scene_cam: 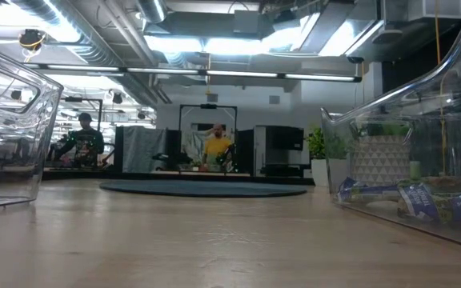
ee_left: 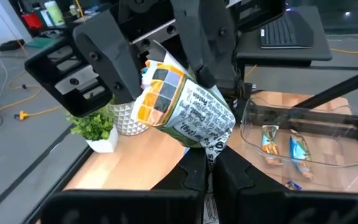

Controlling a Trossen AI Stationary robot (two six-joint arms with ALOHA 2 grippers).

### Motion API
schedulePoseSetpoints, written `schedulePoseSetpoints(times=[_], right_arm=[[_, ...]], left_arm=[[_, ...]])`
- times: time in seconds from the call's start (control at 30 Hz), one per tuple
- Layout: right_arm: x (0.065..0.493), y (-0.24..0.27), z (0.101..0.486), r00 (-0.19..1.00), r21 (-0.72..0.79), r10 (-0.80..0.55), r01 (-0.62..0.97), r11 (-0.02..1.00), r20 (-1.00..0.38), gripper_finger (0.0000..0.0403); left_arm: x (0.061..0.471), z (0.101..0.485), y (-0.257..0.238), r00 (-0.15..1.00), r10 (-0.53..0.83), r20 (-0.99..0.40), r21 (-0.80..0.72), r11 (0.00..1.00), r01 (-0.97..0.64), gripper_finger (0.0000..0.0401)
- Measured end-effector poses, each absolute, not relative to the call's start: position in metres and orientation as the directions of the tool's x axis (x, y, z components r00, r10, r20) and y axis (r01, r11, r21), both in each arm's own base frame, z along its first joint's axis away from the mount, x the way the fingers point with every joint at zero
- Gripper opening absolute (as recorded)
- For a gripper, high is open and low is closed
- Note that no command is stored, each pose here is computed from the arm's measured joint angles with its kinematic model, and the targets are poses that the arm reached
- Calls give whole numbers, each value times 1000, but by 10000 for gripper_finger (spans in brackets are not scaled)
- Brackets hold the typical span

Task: Pick and place Granola Bars by type
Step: Put the yellow granola bar into the right transparent bin

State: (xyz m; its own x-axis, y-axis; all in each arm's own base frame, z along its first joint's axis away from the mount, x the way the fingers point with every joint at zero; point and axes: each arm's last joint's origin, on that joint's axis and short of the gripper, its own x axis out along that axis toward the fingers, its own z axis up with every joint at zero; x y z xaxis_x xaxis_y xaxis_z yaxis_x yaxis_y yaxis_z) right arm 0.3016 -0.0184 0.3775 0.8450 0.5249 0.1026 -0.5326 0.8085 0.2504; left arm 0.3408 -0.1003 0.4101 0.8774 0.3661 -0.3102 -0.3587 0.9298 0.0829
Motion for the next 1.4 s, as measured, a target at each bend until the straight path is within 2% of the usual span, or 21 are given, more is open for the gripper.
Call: schedulePoseSetpoints(times=[0.3,0.53,0.67,0.83,1.17,1.4], right_arm=[[301,-18,378,844,247,527,-535,808,104,111],[301,-18,378,844,220,527,-536,815,103,52],[301,-18,378,844,218,527,-536,815,102,43],[302,-18,376,842,224,531,-537,813,93,42],[300,-17,377,831,227,548,-553,802,89,38],[278,-13,382,832,202,555,-544,815,4,37]], left_arm=[[340,416,-100,882,366,-298,104,931,-351,2],[340,416,-100,881,367,-299,99,930,-354,3],[340,416,-100,886,348,-307,94,937,-336,14],[339,414,-101,893,296,-339,81,955,-286,47],[333,412,-117,905,211,-370,24,976,-218,160],[323,407,-124,873,243,-422,23,966,-258,184]])
